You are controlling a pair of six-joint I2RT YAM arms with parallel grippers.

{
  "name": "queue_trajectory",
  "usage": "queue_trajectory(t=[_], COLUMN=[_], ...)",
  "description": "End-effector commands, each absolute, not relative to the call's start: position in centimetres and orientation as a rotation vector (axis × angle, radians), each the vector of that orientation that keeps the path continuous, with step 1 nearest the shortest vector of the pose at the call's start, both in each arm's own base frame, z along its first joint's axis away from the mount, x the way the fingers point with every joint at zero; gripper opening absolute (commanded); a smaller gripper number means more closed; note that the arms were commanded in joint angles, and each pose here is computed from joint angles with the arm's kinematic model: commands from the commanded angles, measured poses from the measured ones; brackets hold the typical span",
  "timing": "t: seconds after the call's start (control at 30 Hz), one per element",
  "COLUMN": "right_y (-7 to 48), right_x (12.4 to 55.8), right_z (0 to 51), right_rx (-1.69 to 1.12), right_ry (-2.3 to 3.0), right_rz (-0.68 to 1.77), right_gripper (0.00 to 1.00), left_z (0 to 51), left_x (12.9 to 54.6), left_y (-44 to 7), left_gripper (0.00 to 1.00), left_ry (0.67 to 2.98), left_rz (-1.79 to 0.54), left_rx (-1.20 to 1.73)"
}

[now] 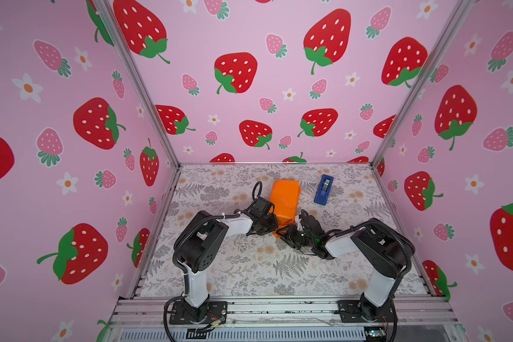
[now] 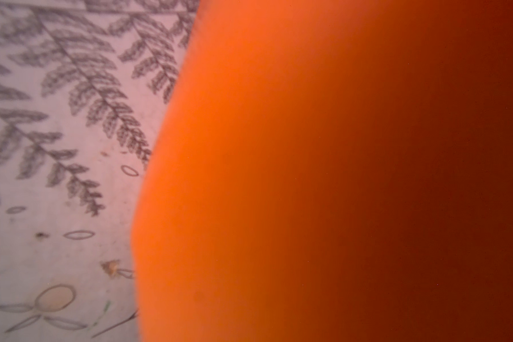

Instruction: Wrap the gift box in paper

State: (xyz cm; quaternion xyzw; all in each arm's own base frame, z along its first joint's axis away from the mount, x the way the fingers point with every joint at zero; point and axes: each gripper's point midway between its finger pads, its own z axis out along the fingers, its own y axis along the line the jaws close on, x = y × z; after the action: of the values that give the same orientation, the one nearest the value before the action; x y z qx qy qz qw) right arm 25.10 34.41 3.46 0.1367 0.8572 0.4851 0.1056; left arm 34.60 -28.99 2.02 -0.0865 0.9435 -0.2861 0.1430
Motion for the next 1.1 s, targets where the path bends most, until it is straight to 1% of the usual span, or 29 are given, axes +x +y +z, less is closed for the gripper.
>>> queue_trajectory(t=[0.0, 0.17, 0.3, 0.37, 0.63, 0.77, 0.9, 1.07], right_y=[34.8, 34.6, 35.6, 35.9, 36.4, 35.5, 33.4, 30.4], right_x=[22.4, 21.9, 21.7, 21.6, 22.2, 22.5, 22.9, 23.9], right_z=[2.4, 2.6, 3.1, 2.8, 2.4, 2.1, 2.3, 2.6], right_rx=[0.443, 0.505, 0.491, 0.486, 0.546, 0.540, 0.558, 0.549], right_ry=[2.609, 2.596, 2.593, 2.601, 2.567, 2.566, 2.543, 2.526], right_rz=[1.452, 1.478, 1.503, 1.503, 1.555, 1.488, 1.425, 1.305], right_gripper=[0.44, 0.45, 0.46, 0.46, 0.44, 0.43, 0.40, 0.39], left_z=[-0.3, -0.2, -0.2, -0.2, -0.2, 0.0, 0.3, 0.5], left_x=[32.8, 32.8, 32.8, 32.8, 32.8, 32.8, 32.9, 32.9], left_y=[-28.8, -28.7, -28.7, -28.8, -28.8, -28.8, -28.8, -28.9], left_gripper=[0.07, 0.07, 0.07, 0.02, 0.02, 0.02, 0.02, 0.02], left_ry=[2.828, 2.826, 2.827, 2.827, 2.828, 2.823, 2.817, 2.813], left_rz=[-0.789, -0.788, -0.786, -0.788, -0.788, -0.791, -0.795, -0.802], left_rx=[-0.270, -0.269, -0.272, -0.269, -0.271, -0.269, -0.267, -0.266])
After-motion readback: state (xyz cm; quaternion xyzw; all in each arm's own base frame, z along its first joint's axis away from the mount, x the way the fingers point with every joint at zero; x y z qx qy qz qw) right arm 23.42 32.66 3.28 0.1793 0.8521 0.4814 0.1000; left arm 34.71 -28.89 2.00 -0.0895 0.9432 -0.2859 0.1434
